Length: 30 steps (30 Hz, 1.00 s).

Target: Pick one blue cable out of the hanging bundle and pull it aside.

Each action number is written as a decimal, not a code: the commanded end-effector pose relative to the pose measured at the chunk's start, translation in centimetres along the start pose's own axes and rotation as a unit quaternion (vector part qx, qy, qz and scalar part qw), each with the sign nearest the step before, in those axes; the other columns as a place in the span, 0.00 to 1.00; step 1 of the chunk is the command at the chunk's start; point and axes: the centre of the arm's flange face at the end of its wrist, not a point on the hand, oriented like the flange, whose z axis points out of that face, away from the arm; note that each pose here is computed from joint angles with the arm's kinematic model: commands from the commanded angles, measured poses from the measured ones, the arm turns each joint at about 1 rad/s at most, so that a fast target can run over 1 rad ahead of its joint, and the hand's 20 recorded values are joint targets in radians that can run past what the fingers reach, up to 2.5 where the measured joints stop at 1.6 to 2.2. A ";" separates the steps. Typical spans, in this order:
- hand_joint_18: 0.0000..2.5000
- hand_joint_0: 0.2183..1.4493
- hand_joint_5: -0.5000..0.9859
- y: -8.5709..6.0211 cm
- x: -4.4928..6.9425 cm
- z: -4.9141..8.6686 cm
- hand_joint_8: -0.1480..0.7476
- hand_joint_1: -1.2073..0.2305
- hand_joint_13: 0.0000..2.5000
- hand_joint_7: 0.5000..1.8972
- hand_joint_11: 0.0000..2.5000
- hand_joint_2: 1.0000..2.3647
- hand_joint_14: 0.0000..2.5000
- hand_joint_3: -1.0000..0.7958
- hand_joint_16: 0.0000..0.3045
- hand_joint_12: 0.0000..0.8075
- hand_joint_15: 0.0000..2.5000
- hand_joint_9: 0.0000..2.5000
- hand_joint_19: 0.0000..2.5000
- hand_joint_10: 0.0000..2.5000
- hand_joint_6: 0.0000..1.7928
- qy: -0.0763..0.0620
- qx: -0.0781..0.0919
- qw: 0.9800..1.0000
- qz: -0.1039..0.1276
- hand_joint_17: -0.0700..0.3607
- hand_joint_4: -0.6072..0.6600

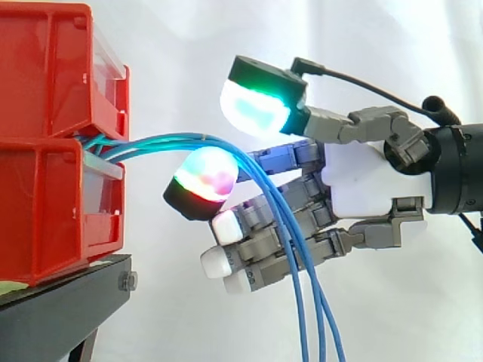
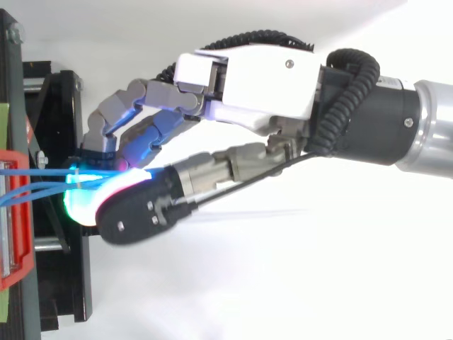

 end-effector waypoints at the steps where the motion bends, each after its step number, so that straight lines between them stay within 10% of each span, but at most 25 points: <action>1: 0.18 0.27 0.24 0.4 -0.4 0.1 0.48 0.59 0.27 0.24 0.20 0.00 0.01 0.28 0.14 0.41 0.17 0.33 0.12 0.01 0.51 0.003 -0.003 1.000 -0.001 0.38 0.54; 14: 0.20 0.32 0.23 1.8 -1.2 0.4 0.51 0.33 0.27 0.24 0.21 0.01 0.01 0.53 0.15 0.43 0.17 0.32 0.11 0.01 0.53 0.002 -0.003 1.000 -0.013 0.41 0.50; 25: 0.20 0.41 0.22 1.3 -2.3 0.3 0.44 0.23 0.26 0.21 0.22 0.00 0.01 0.28 0.14 0.38 0.16 0.30 0.10 0.01 0.54 -0.003 0.010 1.000 -0.022 0.38 0.46; 30: 0.21 0.24 0.23 1.2 -2.7 0.1 0.48 0.44 0.27 0.18 0.22 0.00 0.01 0.28 0.15 0.41 0.17 0.33 0.12 0.01 0.51 -0.004 0.017 0.999 -0.035 0.41 0.55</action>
